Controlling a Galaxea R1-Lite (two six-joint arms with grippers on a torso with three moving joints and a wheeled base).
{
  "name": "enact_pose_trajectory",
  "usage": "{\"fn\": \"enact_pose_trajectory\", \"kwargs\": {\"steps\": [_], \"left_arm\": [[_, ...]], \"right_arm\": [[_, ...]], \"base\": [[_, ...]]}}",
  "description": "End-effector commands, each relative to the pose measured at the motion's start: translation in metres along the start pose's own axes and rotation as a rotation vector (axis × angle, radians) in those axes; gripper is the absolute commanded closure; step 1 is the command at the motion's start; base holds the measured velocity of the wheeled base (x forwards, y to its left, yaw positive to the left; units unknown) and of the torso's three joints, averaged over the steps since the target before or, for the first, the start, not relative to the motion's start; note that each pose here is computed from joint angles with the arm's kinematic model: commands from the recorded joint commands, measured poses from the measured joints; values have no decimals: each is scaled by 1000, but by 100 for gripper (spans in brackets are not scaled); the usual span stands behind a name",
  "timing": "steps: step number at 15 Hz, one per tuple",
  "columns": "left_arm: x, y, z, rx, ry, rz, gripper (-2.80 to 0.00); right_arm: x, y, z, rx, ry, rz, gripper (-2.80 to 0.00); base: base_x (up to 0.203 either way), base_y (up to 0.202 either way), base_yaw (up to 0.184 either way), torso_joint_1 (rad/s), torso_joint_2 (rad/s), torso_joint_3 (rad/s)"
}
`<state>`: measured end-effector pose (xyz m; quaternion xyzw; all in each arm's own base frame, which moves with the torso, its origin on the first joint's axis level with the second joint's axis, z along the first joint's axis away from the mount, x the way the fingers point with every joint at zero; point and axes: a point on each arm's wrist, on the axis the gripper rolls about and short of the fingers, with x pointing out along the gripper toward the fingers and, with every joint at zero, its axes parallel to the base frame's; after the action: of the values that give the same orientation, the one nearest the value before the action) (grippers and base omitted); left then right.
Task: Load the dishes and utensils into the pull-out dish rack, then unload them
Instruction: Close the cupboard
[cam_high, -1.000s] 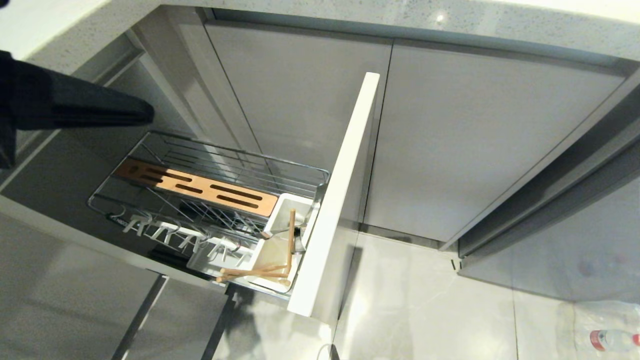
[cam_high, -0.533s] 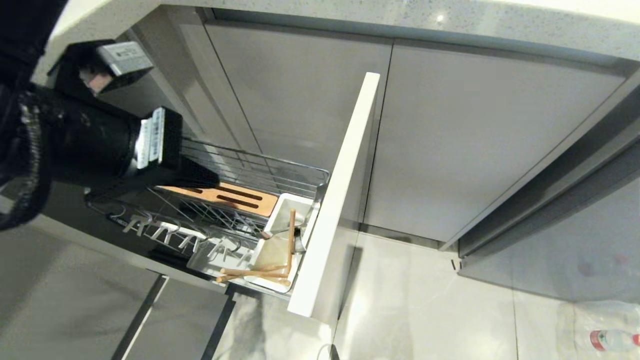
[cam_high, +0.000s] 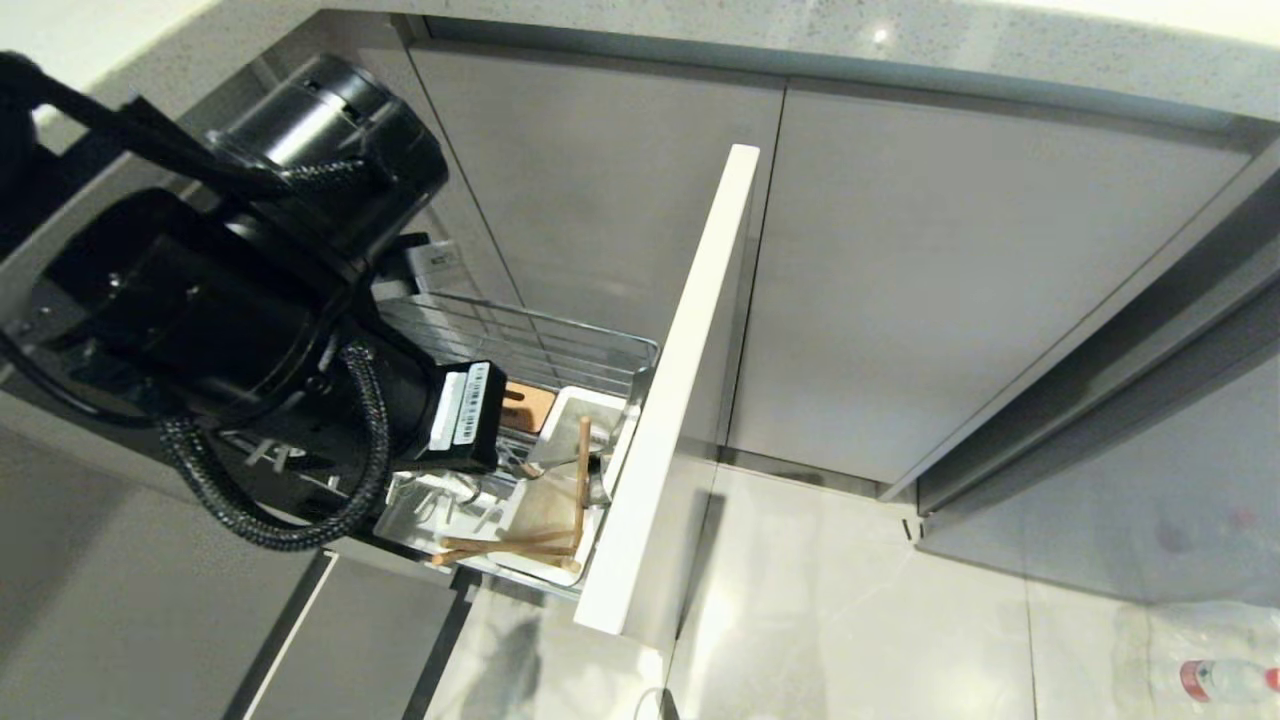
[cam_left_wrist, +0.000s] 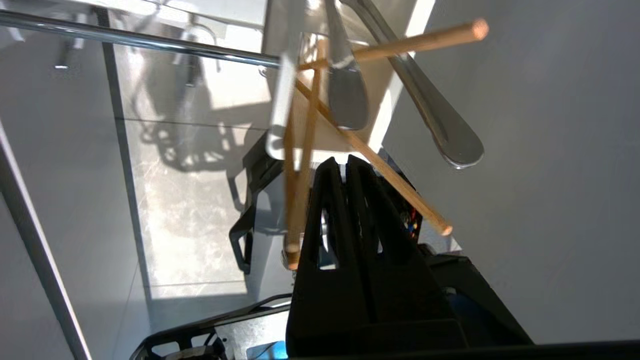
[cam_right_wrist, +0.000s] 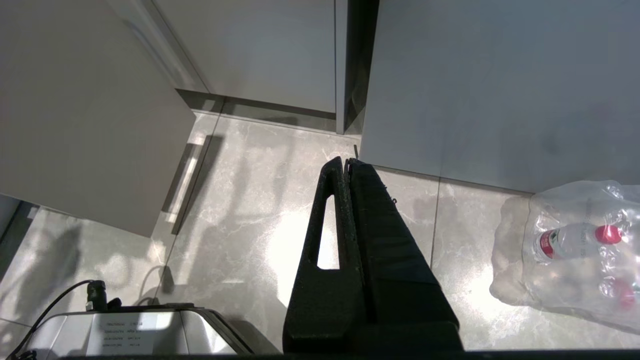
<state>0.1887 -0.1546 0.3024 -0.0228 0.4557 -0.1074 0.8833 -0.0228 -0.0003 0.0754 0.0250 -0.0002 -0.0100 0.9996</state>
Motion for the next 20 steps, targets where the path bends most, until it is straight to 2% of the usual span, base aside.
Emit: {"fn": "enact_pose_trajectory", "kwargs": {"steps": [1,8,9,15,20], "left_arm": [[9,-5,0,9,23,13,0],[9,-5,1,-11,4,30,0],[9,-5,1,-11,6,31,-280],[29,-11,3,-18,49,57,-280],[48,-17,8,-69,37,98,-280]], "right_arm": [[0,0,0,1,3,0,0],[0,0,0,1,2,0,0],[0,0,0,1,2,0,0],[0,0,0,1,2,0,0],[0,0,-1,1,3,0,0]], "base": [[0,0,0,0,0,0],[0,0,0,0,0,0],[0,0,0,0,0,0],[0,0,0,0,0,0],[0,0,0,0,0,0]]}}
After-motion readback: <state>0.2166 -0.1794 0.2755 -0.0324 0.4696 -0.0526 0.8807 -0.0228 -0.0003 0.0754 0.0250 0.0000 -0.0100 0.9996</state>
